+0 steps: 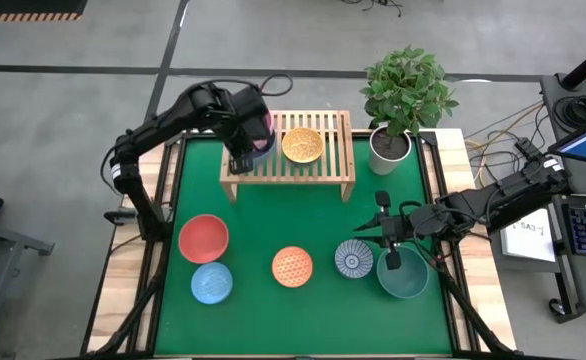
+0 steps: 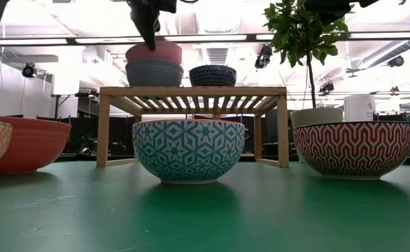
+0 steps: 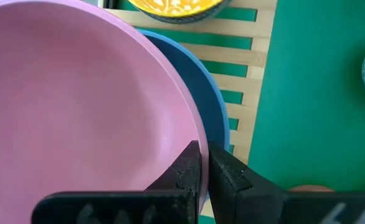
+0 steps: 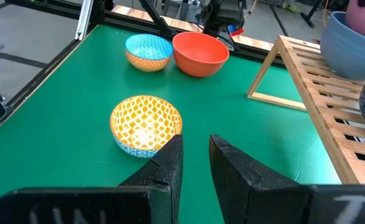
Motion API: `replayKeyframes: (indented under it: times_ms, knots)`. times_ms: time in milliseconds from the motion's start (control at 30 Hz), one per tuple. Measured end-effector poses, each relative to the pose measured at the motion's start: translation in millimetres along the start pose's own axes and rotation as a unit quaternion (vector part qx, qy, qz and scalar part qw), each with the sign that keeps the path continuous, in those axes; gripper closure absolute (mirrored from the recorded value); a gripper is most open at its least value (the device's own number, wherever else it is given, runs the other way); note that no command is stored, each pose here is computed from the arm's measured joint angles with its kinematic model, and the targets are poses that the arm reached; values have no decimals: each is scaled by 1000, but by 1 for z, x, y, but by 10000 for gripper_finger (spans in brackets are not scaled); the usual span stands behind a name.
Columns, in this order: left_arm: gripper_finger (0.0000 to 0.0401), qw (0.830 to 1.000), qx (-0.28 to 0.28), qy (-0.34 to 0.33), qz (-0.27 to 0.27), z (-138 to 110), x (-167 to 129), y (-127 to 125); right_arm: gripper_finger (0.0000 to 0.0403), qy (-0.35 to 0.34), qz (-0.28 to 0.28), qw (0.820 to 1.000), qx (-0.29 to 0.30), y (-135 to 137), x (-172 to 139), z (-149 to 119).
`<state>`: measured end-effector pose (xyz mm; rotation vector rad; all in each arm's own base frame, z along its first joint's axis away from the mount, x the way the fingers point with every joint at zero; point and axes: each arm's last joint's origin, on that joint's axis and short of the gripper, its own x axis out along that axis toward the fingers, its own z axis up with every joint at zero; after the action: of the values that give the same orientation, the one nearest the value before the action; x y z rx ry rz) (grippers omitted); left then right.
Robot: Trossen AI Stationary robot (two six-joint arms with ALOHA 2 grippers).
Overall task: Place and stack bowls onto a shelf
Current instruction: Stack the pink bowl on top of the blue bowl on the shelf, then stack the dark blue patterned bowl on top of the yellow patterned bowl on the shelf
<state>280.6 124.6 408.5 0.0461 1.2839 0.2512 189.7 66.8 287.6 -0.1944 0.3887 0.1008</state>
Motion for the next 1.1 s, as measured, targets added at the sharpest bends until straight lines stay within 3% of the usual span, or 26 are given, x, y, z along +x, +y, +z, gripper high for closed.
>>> replayKeyframes:
  times_ms: [267,700,1100]
  knots:
    - [398,1000,-2,18,-5,-1,9,-1,335,0,0,1000,5,0,0,0]
    - [344,1000,-5,18,-4,-1,9,-3,335,1,0,1000,4,0,0,0]
    - [314,999,-42,-6,-10,-2,-7,-27,335,1,-1,1000,8,0,2,0]
